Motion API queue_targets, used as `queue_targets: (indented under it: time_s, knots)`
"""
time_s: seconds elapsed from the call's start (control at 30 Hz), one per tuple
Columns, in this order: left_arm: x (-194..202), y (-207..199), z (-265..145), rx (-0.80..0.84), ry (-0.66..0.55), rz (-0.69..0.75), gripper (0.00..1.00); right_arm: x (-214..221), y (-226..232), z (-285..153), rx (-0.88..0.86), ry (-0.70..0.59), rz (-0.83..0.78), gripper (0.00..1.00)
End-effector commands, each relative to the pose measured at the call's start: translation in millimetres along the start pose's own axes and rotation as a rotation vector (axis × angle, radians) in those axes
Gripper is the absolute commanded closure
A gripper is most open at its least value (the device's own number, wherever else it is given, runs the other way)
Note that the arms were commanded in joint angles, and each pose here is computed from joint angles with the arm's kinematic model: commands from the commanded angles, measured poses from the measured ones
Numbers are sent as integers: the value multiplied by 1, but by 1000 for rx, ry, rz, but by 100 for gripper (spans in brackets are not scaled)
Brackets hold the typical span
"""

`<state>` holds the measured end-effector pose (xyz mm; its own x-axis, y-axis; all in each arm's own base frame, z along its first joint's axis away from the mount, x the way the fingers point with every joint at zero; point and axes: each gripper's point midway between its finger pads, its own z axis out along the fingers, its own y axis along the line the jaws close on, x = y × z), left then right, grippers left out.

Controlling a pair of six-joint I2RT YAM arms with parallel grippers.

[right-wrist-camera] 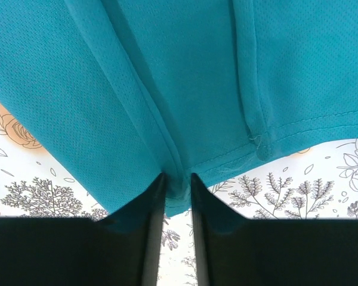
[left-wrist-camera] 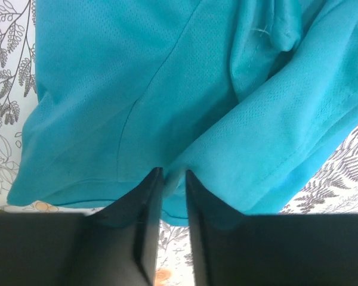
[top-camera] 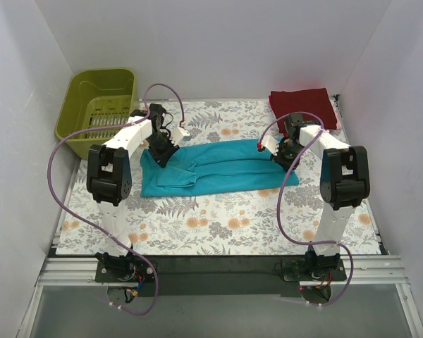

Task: Fold and stack the t-shirts
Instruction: Fold the tshirt

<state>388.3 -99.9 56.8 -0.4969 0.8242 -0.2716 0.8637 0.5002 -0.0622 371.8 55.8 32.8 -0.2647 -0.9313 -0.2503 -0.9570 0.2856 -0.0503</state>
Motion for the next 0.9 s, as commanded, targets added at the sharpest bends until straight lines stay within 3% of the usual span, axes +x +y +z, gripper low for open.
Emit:
queue_targets:
  time_s: [0.0, 0.2, 0.3, 0.57, 0.87]
  knots:
    - [-13, 12, -18, -49, -58, -46, 72, -6, -7, -17, 22, -16, -5, 68]
    - [-13, -15, -49, -1, -117, -141, 58, -22, -7, -38, 50, -81, 50, 65]
    - [-11, -34, -59, 43, -129, -223, 57, -27, -3, -45, 48, -107, 102, 63]
    - [20, -74, -37, 136, -43, -450, 47, -58, 20, -55, -9, -204, 193, 62]
    - [40, -74, -16, 97, 16, -513, 46, -52, 36, -49, -38, -191, 202, 61]
